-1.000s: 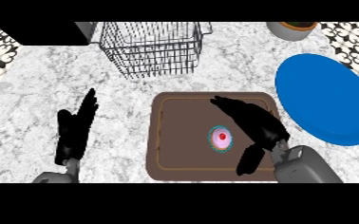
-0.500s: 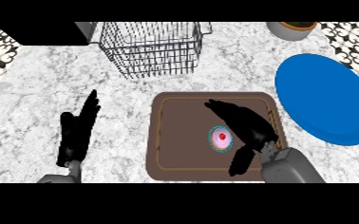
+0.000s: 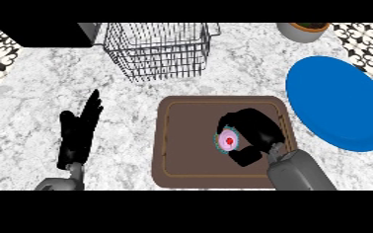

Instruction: Pick the cupcake from the tray and place it in the plate

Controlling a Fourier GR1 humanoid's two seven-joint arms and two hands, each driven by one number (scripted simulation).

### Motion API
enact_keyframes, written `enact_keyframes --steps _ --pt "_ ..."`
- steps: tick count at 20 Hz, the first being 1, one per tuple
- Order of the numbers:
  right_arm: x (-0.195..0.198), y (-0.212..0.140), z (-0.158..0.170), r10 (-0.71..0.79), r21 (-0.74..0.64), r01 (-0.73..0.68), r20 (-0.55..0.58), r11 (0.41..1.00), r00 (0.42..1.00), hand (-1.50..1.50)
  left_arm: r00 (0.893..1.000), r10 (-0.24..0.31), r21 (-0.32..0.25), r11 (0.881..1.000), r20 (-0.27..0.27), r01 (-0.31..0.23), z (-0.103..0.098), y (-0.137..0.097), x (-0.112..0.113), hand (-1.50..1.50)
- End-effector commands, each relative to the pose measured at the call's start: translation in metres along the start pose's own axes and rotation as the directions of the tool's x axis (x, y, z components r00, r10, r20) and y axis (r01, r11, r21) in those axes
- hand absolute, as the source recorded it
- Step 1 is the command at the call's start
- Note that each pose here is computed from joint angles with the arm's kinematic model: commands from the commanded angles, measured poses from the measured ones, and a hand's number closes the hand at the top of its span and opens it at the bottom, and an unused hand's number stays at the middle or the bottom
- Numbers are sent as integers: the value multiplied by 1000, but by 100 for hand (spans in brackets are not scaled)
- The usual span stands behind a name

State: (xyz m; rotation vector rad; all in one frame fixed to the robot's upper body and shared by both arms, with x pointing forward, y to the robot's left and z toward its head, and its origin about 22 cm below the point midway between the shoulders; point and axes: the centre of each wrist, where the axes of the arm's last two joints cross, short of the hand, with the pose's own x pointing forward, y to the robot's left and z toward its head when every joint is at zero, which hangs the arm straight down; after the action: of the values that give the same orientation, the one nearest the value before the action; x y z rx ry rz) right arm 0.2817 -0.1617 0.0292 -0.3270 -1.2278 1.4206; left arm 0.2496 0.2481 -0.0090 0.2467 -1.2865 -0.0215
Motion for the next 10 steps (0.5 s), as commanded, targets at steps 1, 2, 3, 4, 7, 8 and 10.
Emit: enact_keyframes --steps 1,2,3,4,7,8,10 --pt "4 0 -2 45 -25 -44 10 999 999 150 1000 -13 4 1000 -13 13 9 -5 -19 0" --pt "-2 12 -17 46 -54 -44 28 998 999 150 1000 -12 -9 1000 1 12 9 9 -6 0" --pt "-5 13 -3 48 -49 -47 26 998 999 150 1000 -16 -10 1000 -11 16 3 -10 3 0" --pt "3 26 8 44 -71 -43 9 997 999 150 1000 -4 -6 1000 -21 4 -1 -10 -4 0" --pt "-17 14 12 89 -175 -92 -23 980 996 150 1000 -4 -1 1000 -1 4 -10 4 3 0" --pt "-14 -10 1 38 -223 -56 -83 973 996 150 1000 4 -1 1000 -6 -4 -3 -4 2 0" --pt "-11 -8 -26 -50 -272 -12 -219 962 974 150 1000 -16 -17 1000 4 16 -7 -2 5 0"
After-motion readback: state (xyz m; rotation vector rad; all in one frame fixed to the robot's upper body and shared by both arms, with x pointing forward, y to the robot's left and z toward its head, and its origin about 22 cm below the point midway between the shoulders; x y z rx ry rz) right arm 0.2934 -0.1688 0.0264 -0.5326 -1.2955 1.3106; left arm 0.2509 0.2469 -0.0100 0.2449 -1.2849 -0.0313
